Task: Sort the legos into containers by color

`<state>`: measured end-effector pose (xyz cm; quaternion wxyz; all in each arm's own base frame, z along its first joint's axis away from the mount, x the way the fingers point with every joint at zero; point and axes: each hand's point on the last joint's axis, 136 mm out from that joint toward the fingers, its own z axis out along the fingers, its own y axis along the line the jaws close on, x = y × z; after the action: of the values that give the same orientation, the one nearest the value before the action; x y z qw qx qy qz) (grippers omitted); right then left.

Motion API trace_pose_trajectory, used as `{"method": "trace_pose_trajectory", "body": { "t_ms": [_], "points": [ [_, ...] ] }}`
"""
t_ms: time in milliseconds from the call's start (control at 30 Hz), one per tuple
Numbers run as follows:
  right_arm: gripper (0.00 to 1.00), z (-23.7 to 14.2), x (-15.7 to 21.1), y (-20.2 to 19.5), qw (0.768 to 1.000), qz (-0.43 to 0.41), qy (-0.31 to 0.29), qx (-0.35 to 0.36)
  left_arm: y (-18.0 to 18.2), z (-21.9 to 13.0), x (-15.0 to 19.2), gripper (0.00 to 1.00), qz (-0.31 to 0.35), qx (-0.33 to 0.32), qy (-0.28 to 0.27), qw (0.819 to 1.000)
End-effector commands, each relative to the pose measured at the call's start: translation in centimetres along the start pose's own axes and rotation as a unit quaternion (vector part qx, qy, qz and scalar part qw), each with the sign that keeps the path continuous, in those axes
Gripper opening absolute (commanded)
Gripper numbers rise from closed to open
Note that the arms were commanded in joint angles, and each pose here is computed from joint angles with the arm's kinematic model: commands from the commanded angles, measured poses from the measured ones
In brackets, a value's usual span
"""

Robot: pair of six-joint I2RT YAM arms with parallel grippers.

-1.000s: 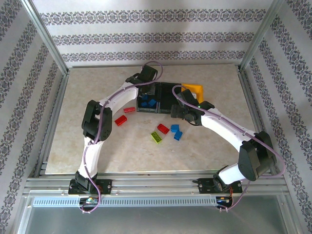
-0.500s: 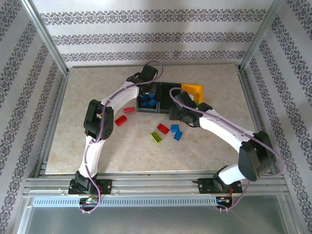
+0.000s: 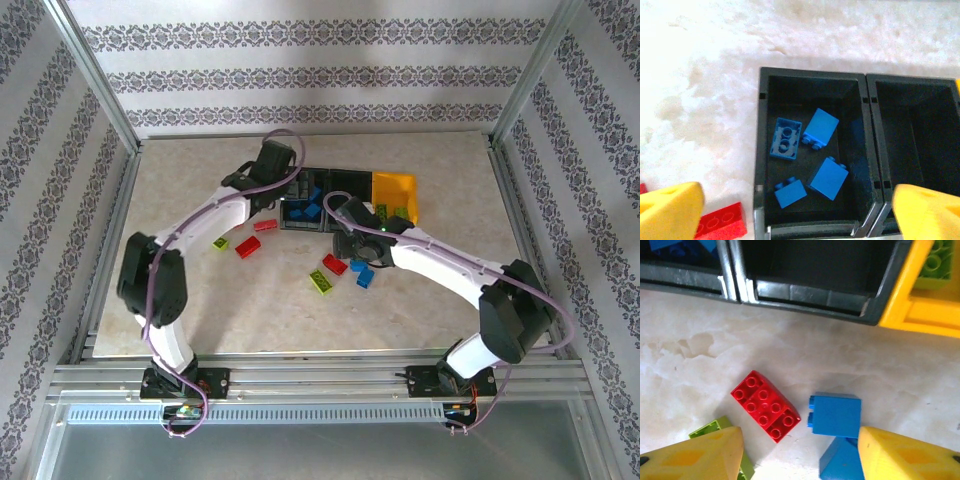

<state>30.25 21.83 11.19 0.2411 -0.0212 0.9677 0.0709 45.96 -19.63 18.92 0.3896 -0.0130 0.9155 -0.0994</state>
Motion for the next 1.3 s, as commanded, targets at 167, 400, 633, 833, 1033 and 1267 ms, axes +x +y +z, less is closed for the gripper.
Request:
{"method": "trace_pose_trajectory", "body": {
  "t_ms": [167,400,633,833,1033,1267],
  "points": [
    [0.59,2.0,1.2,2.8,0.998,-0.028,0.052,-0.025,6.4,-2.5,2.9,1.00,-0.130,-0.013,-0.025,0.991],
    [0.58,3.8,2.2,3.2,0.995,-0.046,0.090,-0.023,10.7,-4.4,5.5,1.00,-0.151,-0.058,-0.028,0.986],
    [0.58,5.5,3.2,3.1,0.991,-0.058,0.118,-0.014,12.8,-5.3,7.7,1.00,-0.161,-0.080,-0.014,0.984],
    [0.58,6.4,3.5,2.4,0.990,-0.063,0.127,0.000,13.4,-5.4,8.3,1.00,-0.164,-0.086,-0.008,0.983],
    [0.57,7.2,3.8,2.4,0.988,-0.068,0.137,0.003,13.6,-5.4,8.4,1.00,-0.166,-0.088,-0.008,0.982],
    [0.56,7.6,3.9,2.7,0.987,-0.074,0.145,-0.001,13.8,-5.4,8.4,1.00,-0.169,-0.088,-0.008,0.982]
  ]
}}
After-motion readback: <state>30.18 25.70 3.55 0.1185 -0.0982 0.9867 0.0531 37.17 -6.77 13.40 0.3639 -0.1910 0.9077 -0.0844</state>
